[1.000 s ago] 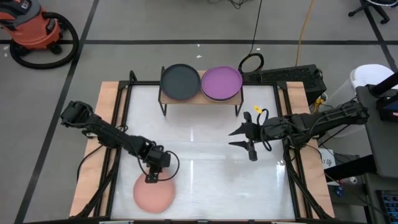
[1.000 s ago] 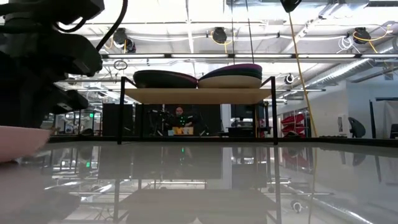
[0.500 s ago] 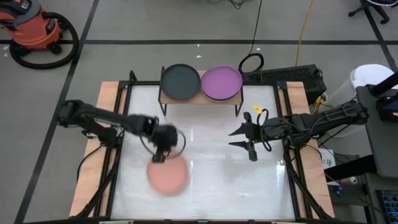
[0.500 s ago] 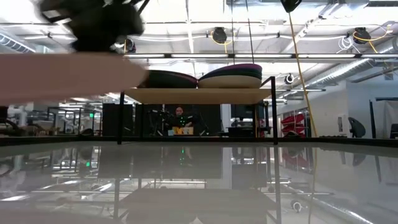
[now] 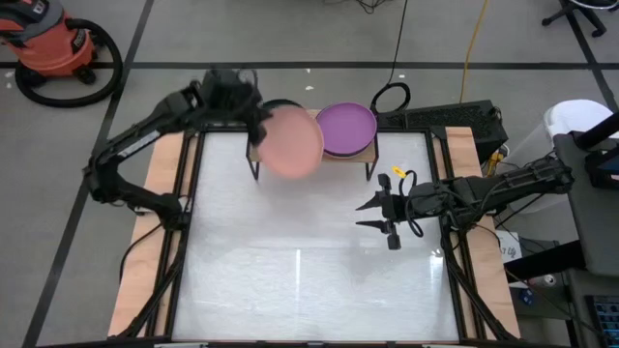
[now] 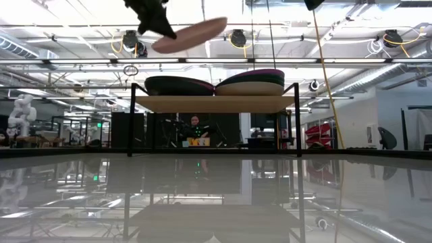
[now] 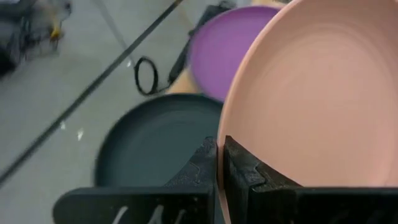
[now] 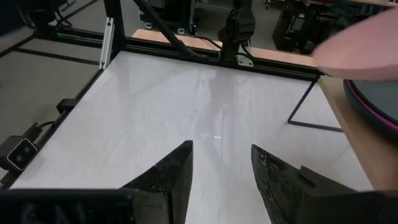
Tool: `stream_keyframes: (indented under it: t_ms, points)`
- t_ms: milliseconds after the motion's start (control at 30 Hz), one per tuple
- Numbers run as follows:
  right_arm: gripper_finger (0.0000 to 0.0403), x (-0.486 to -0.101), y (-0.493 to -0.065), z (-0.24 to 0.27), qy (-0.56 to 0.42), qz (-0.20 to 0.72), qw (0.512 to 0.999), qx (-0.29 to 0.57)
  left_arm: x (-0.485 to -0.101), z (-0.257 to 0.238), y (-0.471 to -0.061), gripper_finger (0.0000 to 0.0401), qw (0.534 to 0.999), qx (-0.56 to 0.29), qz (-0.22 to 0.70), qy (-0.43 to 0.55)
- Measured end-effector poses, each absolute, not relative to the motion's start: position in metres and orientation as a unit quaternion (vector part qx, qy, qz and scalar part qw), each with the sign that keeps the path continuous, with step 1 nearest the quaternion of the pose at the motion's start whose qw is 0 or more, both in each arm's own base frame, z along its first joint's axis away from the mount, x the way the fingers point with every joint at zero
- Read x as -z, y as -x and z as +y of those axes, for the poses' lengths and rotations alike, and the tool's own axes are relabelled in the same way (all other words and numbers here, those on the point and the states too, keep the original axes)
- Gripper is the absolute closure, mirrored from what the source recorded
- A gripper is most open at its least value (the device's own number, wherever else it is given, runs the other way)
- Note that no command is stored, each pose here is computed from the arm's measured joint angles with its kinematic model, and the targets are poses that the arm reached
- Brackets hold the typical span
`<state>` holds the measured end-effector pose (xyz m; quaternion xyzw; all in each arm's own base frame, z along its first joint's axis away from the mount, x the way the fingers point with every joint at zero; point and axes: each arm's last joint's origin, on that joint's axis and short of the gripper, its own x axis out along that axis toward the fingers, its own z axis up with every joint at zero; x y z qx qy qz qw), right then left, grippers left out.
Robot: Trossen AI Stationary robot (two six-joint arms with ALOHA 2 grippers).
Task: Place and stack plates onto a shelf
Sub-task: Stack the light orange plate on top of the black plate on the shelf, then return to Home Position
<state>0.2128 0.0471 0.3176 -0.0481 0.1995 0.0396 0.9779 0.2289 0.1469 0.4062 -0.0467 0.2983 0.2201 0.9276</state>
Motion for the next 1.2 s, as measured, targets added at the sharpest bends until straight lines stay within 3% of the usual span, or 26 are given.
stream_keyframes:
  t_ms: [267, 533, 967, 1200]
  points:
    - [0.0259, -0.317, -0.212, 0.047, 0.057, 0.204, 0.976, -0.042, -0.379, 0.223, -0.220, 0.0391, 0.896, -0.275, 0.320, 0.140]
    - [0.0259, -0.312, -0.210, 0.046, 0.064, 0.232, 0.970, -0.042, -0.350, 0.263, -0.218, 0.0388, 0.868, -0.310, 0.342, 0.182]
    - [0.0259, -0.312, -0.210, 0.046, 0.085, 0.230, 0.969, -0.034, -0.344, 0.261, -0.213, 0.0261, 0.853, -0.309, 0.371, 0.198]
    - [0.0259, -0.316, -0.205, 0.044, 0.084, 0.219, 0.971, -0.033, -0.378, 0.234, -0.201, 0.0242, 0.888, -0.281, 0.328, 0.157]
